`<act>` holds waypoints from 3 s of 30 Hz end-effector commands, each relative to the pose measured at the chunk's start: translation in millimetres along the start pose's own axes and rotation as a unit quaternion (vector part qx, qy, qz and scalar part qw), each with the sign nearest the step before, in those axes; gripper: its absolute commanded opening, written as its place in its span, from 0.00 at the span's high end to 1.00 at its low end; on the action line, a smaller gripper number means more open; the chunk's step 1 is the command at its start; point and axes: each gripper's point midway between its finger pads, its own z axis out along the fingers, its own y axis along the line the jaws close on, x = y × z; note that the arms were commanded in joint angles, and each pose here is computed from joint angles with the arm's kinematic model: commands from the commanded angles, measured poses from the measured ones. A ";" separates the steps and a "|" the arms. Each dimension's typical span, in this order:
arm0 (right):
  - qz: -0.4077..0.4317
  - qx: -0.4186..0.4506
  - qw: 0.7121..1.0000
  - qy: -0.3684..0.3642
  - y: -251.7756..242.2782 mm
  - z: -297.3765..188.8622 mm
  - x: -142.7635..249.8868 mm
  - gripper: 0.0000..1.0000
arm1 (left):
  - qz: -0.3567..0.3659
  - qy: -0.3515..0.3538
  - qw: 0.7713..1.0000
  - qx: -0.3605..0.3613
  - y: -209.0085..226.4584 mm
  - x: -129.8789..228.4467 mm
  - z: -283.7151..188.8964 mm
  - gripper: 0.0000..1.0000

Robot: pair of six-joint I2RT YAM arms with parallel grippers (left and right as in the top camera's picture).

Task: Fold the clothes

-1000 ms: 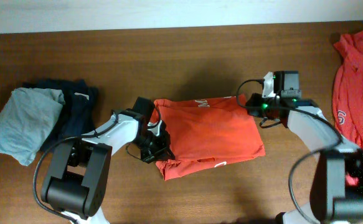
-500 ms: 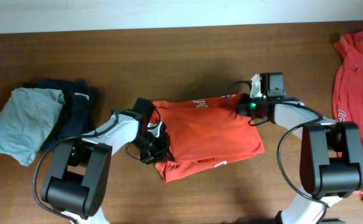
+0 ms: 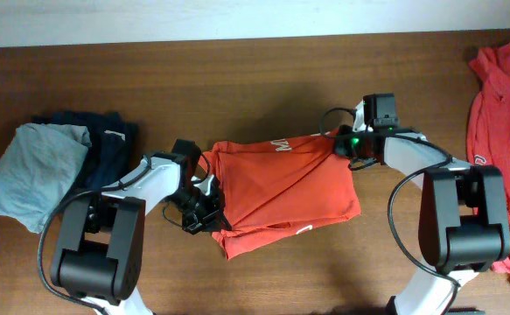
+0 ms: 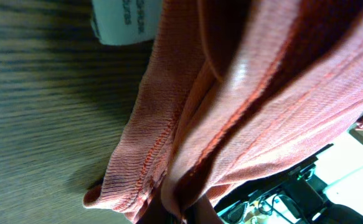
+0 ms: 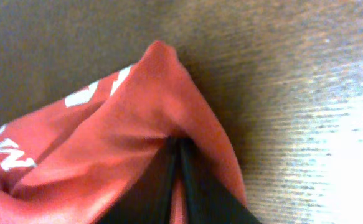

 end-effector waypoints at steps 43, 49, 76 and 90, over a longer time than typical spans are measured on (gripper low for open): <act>0.023 0.165 0.968 0.189 -55.6 -66.9 137.4 0.96 | 0.266 -0.247 0.905 -0.222 25.5 -147.1 -47.7 0.89; 0.031 0.219 0.957 0.187 -73.5 -74.7 140.0 0.96 | 0.244 -0.250 0.908 -0.232 35.7 -149.5 -53.7 0.92; 0.044 0.198 0.960 0.193 -63.9 -74.6 140.5 0.96 | 0.349 -0.222 0.891 -0.185 -35.9 -138.0 -75.7 0.91; 0.044 0.198 0.960 0.193 -64.0 -74.7 140.6 0.96 | 0.404 -0.173 0.873 -0.212 -32.7 -147.7 -19.5 0.95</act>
